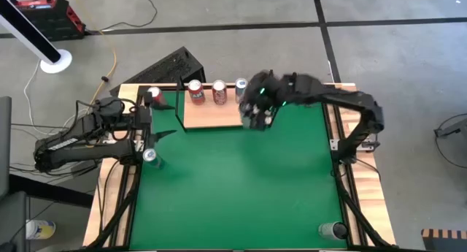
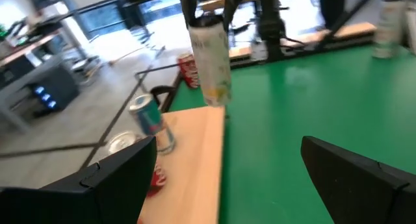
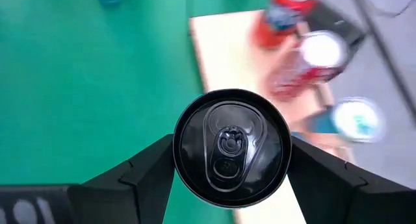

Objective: Place canned beverage on shelf
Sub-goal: Put the left white and yellow soda can on the shelf

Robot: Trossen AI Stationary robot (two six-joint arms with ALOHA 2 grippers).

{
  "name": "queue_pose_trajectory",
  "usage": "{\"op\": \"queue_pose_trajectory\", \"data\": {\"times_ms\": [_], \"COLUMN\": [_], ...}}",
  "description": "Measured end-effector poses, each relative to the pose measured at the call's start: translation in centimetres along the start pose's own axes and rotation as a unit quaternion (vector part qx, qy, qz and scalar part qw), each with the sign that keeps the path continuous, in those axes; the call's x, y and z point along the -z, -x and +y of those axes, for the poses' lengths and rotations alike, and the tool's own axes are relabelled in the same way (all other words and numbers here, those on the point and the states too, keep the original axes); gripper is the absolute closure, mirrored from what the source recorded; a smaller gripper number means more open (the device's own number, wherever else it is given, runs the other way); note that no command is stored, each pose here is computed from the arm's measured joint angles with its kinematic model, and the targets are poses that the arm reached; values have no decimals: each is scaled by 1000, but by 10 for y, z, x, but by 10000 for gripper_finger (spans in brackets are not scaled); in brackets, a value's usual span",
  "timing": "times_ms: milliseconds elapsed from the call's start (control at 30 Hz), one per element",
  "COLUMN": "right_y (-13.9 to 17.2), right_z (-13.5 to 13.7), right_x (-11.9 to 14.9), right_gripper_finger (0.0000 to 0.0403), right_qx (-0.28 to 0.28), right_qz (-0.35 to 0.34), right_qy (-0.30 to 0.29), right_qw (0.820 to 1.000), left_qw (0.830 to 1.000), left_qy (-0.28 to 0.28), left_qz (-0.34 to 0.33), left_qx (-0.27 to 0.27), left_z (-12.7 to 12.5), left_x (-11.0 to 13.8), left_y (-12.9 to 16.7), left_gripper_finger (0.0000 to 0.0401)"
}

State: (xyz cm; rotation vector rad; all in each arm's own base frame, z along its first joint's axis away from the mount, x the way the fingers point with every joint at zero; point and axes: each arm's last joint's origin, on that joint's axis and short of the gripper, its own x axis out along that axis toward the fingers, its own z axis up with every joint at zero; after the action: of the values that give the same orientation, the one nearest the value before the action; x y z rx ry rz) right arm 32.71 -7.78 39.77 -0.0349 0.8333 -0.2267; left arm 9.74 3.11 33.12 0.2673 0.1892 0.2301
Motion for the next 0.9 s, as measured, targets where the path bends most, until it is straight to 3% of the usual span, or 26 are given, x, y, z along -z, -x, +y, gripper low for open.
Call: {"op": "queue_pose_trajectory", "data": {"times_ms": [167,533,667,900], "right_y": [17,6,5,10], "right_z": [-49,-130,-152,-173], "right_x": [19,69,81,93], "right_gripper_finger": [117,117,117,117], "right_qx": [-12,-50,-56,-63], "right_qz": [-28,-36,-49,-63], "right_qy": [9,45,33,12], "right_qw": [999,997,997,996], "left_qw": [997,970,961,958], "left_qy": [47,146,185,202], "left_qz": [-18,-45,-51,-73], "left_qx": [-58,-188,-200,-192], "left_z": [5,14,15,15], "left_x": [-5,-11,-10,-14], "left_y": [0,3,3,4], "left_gripper_finger": [35,35,35,35]}}
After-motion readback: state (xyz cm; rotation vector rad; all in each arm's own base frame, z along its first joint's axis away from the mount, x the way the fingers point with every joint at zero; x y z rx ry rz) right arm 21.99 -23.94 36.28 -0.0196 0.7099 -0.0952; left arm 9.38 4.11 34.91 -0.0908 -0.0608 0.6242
